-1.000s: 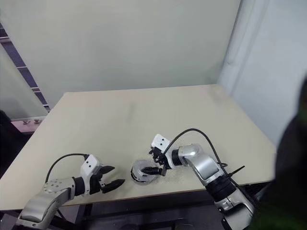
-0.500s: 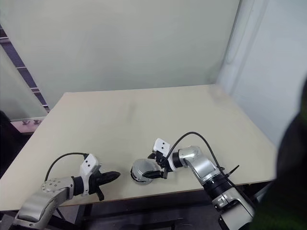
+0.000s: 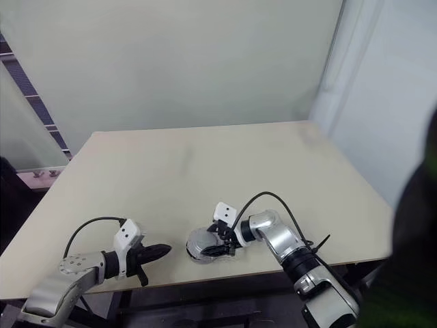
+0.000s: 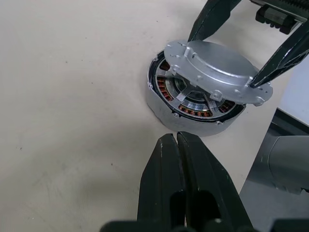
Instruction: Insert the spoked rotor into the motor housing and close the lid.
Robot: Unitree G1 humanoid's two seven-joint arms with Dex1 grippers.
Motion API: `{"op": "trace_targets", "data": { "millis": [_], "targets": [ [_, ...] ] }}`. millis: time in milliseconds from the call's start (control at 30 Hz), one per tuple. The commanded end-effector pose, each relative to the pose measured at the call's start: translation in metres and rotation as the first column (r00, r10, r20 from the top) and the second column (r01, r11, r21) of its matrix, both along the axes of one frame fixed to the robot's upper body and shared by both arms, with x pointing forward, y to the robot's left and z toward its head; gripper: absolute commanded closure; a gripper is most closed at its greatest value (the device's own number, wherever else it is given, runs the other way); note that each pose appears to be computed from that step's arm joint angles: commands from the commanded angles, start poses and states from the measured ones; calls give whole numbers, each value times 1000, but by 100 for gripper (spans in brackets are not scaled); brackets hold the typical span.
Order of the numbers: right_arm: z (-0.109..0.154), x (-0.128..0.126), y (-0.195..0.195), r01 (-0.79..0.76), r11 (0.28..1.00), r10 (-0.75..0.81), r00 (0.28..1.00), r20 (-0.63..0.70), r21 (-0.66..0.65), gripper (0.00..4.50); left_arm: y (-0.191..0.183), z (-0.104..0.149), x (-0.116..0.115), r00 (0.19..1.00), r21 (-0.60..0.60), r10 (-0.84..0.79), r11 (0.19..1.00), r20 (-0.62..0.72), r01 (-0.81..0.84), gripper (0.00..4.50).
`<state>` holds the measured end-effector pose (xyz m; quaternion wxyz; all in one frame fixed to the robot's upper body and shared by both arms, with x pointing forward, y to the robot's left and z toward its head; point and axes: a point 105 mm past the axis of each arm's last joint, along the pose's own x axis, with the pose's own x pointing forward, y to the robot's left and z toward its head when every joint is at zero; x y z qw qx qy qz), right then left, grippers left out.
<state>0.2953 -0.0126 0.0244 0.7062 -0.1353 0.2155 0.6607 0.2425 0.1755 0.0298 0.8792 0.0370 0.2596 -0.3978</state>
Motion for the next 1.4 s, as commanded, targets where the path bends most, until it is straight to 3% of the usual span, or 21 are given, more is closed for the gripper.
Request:
{"op": "trace_targets", "data": {
  "millis": [33,300,800,1033,1400],
  "targets": [
    [14,5,9,-31,999,30,998,47,22,116,0,15,6,998,4,-6,1000,62,6,450],
    [13,7,13,36,999,-36,999,8,0,116,-1,15,6,998,3,-5,1000,64,5,450],
    [3,-2,20,127,974,-131,991,-12,-188,116,-3,13,6,998,-4,-4,1000,63,4,450],
    [9,-3,25,154,972,-167,984,-61,-178,116,-3,12,6,998,-6,-1,1000,62,2,450],
    [33,-4,32,184,983,-184,977,-104,-16,116,-4,11,9,998,-6,0,1000,60,0,450]
  ]
}}
